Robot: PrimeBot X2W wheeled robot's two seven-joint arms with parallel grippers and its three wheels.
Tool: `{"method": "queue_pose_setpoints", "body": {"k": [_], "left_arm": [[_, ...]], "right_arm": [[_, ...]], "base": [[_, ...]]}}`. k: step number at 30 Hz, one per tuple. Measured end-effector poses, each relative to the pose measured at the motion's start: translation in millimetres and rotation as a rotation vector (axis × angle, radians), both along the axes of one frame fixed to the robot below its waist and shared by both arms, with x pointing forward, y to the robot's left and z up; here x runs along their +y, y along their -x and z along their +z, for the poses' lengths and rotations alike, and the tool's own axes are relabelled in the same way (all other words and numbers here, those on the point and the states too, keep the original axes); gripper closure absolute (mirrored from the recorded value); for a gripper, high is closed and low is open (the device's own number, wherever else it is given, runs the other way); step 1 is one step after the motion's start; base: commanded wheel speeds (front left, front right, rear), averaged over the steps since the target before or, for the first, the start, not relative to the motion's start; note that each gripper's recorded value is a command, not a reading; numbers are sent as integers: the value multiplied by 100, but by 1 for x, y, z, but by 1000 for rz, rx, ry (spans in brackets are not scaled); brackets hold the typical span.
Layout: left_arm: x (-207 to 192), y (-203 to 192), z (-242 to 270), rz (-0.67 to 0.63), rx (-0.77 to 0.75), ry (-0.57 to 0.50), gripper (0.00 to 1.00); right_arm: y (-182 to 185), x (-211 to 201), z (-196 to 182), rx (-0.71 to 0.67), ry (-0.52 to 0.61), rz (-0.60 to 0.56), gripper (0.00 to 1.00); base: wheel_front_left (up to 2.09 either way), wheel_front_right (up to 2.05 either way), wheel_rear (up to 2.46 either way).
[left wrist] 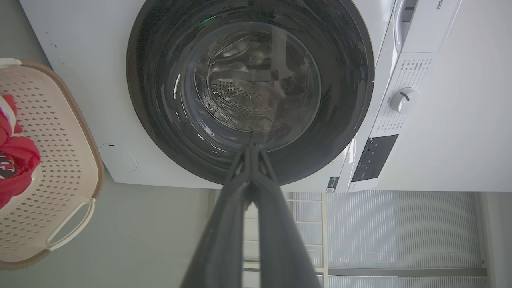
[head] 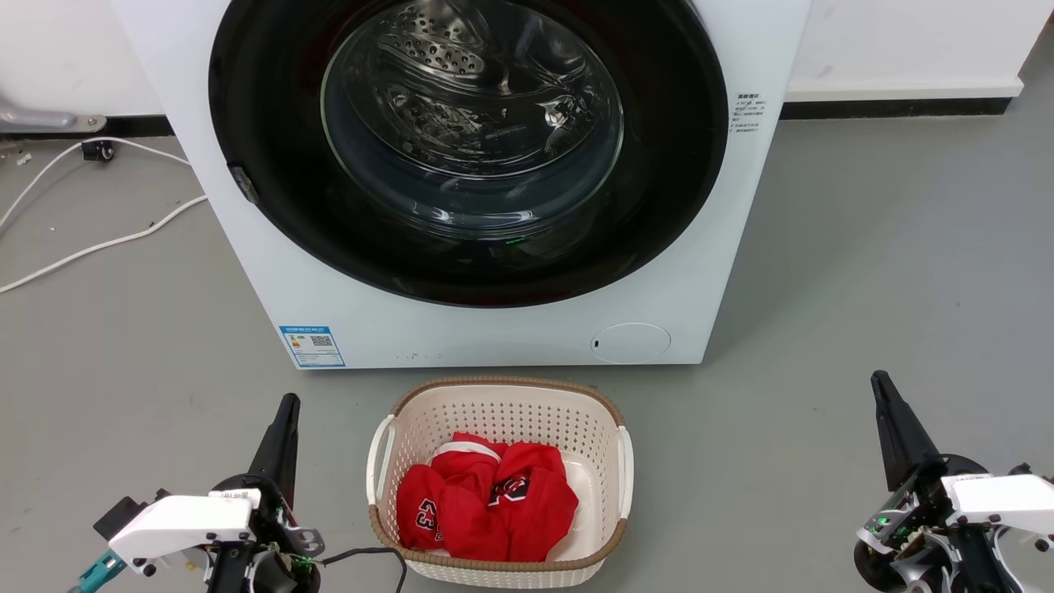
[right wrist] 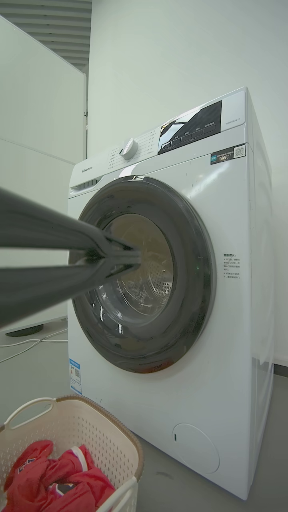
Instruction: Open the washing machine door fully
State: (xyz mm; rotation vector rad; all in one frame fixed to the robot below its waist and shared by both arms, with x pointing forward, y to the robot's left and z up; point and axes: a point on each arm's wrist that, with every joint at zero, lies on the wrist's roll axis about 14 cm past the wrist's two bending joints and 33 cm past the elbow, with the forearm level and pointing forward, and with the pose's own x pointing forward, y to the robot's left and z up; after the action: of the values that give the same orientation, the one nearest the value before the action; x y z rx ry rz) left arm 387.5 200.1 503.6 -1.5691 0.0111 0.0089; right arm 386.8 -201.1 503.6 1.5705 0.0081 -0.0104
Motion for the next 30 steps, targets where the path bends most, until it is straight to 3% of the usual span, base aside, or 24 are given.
{"method": "queue_pose_setpoints", "body": {"k": [5, 6, 18, 30], "left_arm": [[0, 1, -4, 0, 11, 2, 100], [-1, 4, -9, 0, 28, 4, 0], [-7, 6, -8, 9, 26, -55, 0], [-7, 3, 17, 25, -46, -327, 0]], "right_arm": [[1, 0, -4, 11, -2, 0, 100], [4, 0, -9, 28, -3, -1, 0], [10, 0, -13, 39, 40, -30, 0], [10, 8, 4, -10, 348, -13, 0]], "base": [[0, 0, 0], [0, 0, 0], [0, 0, 0], [0, 0, 0]]}}
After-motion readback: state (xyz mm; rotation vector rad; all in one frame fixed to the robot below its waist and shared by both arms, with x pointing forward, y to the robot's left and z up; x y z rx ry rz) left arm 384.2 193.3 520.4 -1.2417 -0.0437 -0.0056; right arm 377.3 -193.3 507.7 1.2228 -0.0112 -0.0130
